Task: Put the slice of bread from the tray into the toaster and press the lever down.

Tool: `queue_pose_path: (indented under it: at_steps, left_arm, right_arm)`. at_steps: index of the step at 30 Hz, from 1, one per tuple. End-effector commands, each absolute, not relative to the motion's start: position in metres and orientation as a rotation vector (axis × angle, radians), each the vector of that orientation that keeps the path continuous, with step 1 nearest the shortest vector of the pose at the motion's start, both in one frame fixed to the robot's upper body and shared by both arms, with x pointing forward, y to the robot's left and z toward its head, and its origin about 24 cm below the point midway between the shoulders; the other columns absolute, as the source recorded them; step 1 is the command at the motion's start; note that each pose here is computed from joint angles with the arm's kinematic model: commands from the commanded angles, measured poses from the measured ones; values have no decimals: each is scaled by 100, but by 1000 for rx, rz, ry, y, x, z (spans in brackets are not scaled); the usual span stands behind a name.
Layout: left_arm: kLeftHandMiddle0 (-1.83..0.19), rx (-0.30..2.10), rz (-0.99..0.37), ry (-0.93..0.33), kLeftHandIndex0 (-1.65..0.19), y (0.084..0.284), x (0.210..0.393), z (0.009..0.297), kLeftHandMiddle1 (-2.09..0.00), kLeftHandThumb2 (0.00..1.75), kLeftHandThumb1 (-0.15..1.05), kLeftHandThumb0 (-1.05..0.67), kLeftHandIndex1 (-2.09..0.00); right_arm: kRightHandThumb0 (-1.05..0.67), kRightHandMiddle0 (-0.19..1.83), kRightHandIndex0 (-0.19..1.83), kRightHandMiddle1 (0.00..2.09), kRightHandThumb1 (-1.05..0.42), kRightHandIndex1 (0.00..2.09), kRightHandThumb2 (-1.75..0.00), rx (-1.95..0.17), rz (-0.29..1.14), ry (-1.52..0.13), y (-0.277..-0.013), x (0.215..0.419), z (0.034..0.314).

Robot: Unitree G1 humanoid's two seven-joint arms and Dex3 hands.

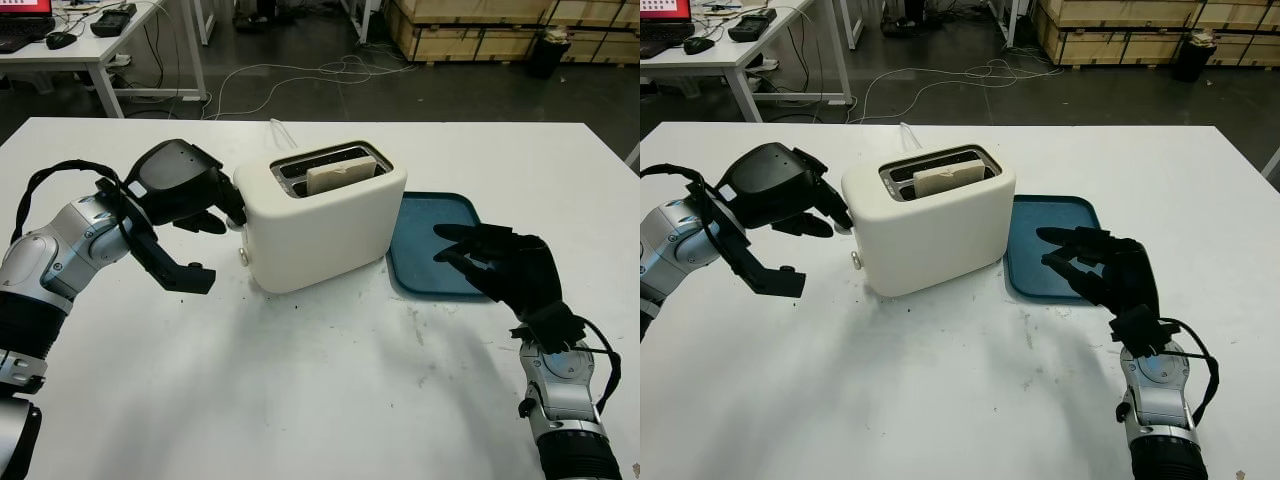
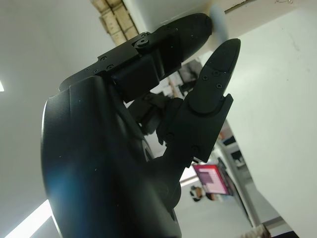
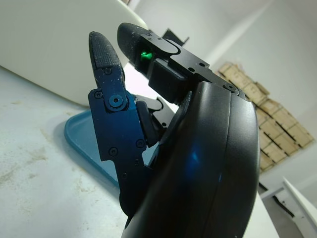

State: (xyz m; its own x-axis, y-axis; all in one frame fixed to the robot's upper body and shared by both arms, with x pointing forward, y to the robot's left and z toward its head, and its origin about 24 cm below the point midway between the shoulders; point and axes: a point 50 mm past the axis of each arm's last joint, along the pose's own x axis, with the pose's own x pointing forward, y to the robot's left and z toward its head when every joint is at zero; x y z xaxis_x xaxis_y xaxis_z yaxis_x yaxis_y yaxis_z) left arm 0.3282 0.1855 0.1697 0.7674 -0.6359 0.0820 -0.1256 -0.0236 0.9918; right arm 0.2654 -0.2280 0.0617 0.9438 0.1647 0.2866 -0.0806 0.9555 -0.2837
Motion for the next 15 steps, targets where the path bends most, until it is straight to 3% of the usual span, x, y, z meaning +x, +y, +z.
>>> queue_pose_path:
  at_steps: [1, 15]
  left_arm:
    - [-91, 1570, -500, -604, -142, 182, 326, 157, -167, 0, 64, -29, -2]
    - [-90, 1551, -466, -615, -137, 185, 325, 151, -170, 1, 67, -31, 0]
  right_arm:
    - [-48, 109, 86, 0, -92, 89, 0, -258, 123, -327, -227, 265, 62]
    - [-48, 108, 87, 0, -92, 88, 0, -260, 135, -315, -228, 264, 61]
